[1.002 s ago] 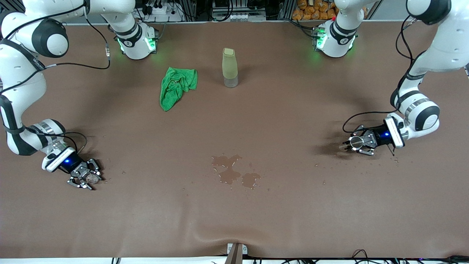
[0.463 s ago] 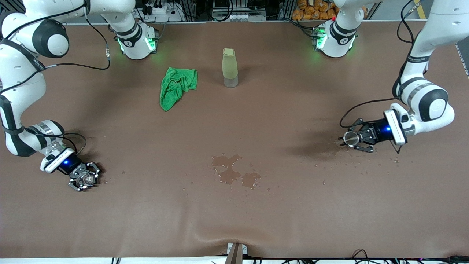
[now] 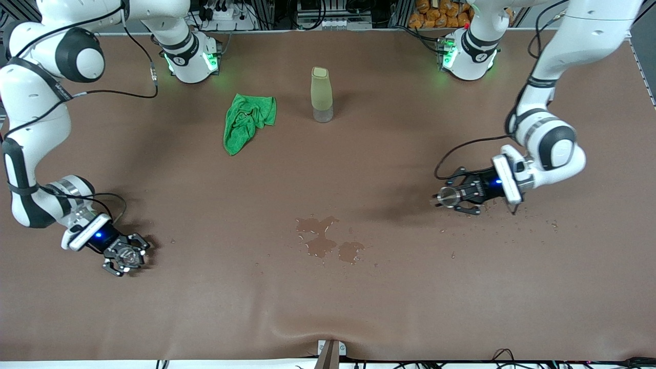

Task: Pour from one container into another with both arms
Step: 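Lift the jigger and beaker, bringing both grippers together mid-table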

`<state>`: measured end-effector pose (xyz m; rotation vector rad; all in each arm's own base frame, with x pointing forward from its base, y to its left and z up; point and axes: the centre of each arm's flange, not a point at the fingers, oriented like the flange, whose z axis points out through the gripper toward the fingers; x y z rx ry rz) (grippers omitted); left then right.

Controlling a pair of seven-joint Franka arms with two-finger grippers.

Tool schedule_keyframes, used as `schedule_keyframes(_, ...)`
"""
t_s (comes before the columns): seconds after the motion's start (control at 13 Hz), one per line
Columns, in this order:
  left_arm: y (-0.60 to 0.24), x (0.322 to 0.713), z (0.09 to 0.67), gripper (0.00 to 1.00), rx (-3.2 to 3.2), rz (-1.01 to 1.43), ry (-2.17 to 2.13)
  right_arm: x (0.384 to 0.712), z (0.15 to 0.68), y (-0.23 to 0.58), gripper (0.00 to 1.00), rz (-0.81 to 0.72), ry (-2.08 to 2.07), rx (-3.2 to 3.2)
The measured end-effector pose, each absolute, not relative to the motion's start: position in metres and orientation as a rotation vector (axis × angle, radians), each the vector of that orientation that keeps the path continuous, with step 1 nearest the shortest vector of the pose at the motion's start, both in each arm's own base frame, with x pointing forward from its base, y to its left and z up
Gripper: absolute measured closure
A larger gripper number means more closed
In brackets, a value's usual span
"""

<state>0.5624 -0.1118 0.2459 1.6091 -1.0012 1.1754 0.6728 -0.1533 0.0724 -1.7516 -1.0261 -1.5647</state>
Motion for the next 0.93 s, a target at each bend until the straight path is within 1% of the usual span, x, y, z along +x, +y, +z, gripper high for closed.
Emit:
schedule_keyframes(0.15,-0.138,0.561,0.247,0.79,1.599,1.214,-0.982,0.691,0.085,-0.111,0.85,-1.514,-1.007,-1.711)
schedule_keyframes(0.31,-0.163,0.558,0.244,0.79,1.582,1.271,-0.964,0.71,0.103,-0.073,0.85,-1.507,-1.026,-1.66)
schedule_keyframes(0.54,-0.196,0.548,0.227,0.79,1.569,1.32,-0.962,0.727,0.124,-0.027,0.85,-1.48,-1.065,-1.6)
schedule_keyframes(0.77,-0.21,0.542,0.219,0.79,1.594,1.314,-0.988,0.736,0.142,0.024,0.85,-1.345,-1.043,-1.567)
schedule_keyframes(0.93,-0.217,0.539,0.217,0.79,1.599,1.308,-1.002,0.741,0.156,0.067,0.85,-1.289,-1.039,-1.521)
